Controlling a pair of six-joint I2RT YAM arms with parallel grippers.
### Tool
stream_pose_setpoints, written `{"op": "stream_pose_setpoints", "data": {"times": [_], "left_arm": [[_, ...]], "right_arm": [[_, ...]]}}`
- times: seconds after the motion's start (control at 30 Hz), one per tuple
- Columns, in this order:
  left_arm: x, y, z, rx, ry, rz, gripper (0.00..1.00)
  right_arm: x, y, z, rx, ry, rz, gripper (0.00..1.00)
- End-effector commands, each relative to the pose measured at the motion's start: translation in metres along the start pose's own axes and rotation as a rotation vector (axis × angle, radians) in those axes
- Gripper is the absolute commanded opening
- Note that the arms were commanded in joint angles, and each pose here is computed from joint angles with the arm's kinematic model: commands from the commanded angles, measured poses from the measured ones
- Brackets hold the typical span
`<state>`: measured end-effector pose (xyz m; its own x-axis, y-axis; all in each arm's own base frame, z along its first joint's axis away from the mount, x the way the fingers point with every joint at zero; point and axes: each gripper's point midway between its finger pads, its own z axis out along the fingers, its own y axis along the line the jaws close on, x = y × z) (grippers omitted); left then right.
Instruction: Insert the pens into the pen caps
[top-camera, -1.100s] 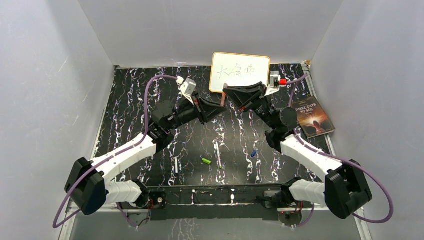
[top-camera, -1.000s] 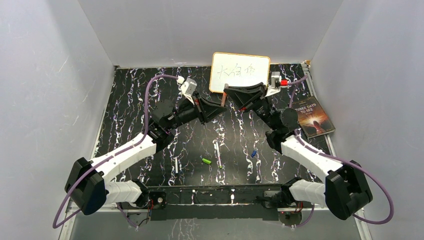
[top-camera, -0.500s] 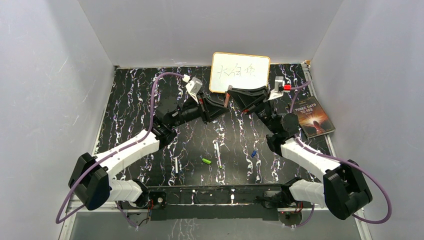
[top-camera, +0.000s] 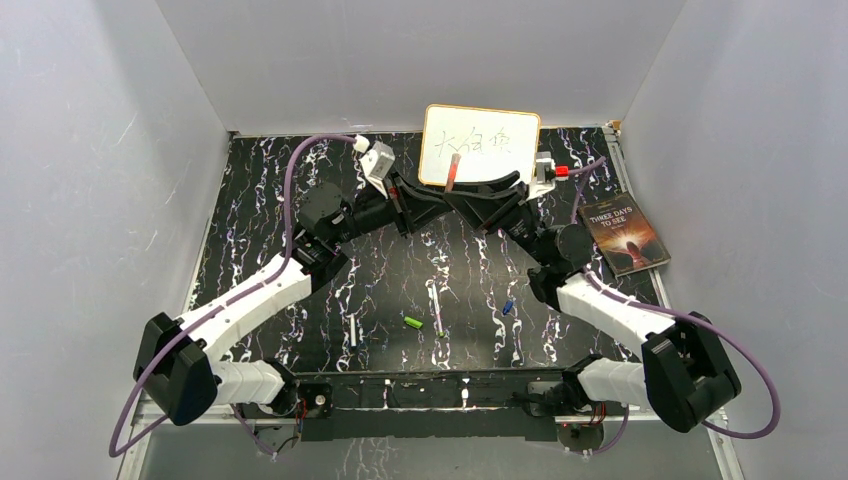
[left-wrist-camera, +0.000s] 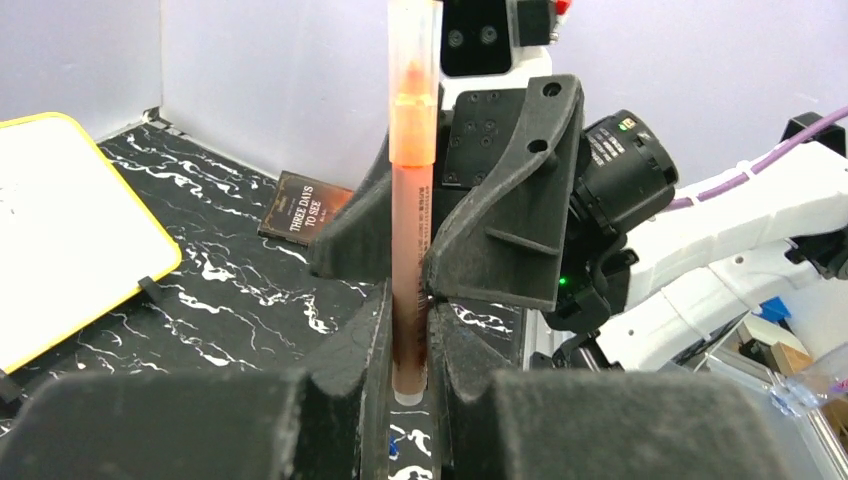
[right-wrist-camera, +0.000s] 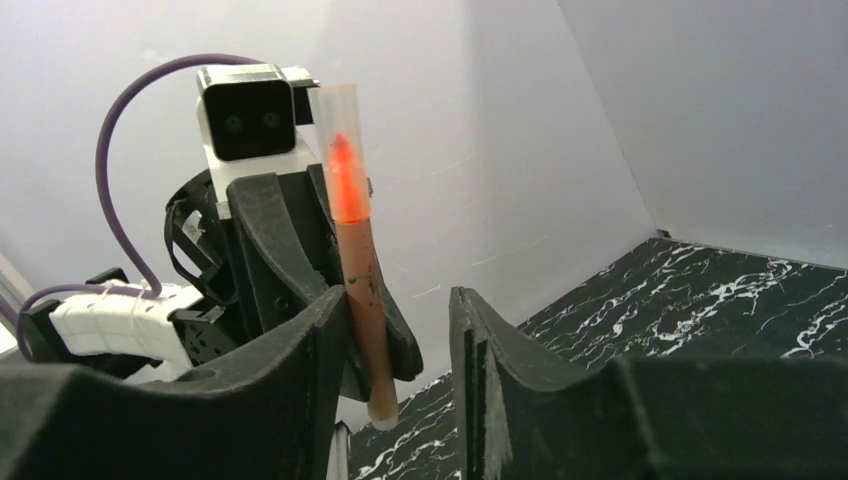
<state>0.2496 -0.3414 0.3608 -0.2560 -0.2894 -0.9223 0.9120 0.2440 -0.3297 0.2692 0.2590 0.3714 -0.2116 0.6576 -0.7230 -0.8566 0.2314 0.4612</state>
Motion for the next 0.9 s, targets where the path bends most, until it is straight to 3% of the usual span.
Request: {"op": "stream_pose_setpoints", "data": {"times": [0.0,0.17,0.33,0.5,0.67,0.87], "left_arm": [[-0.105,-0.048,-0.013,0.082,-0.288,0.218,0.0],[-0.092,-0.028,-0.009,-0.006,-0.215,0.207,0.0],[-0.055,0.044,-0.02,-0.366,-0.007,0.188,0.0],[0.003,0.13,-0.065,-0.732,0.239,0.124,0.0],[0.06,0.178,-0.11,-0.851,0.382,-0.072,0.0],[0.118,0.197,-0.159,-1.037,0.579,-0.156,0.0]], "right_arm": [[0.051,-0.009,-0.016,0.006,0.202,0.068,0.42],[0.042,-0.007,-0.02,0.027,0.174,0.042,0.53],[0.022,-0.037,-0.041,0.269,0.103,-0.034,0.55],[-0.006,-0.071,-0.081,0.569,0.009,-0.155,0.53],[-0.004,-0.077,-0.095,0.631,0.06,-0.218,0.53],[0.021,-0.085,-0.099,0.627,0.142,-0.178,0.52]]}}
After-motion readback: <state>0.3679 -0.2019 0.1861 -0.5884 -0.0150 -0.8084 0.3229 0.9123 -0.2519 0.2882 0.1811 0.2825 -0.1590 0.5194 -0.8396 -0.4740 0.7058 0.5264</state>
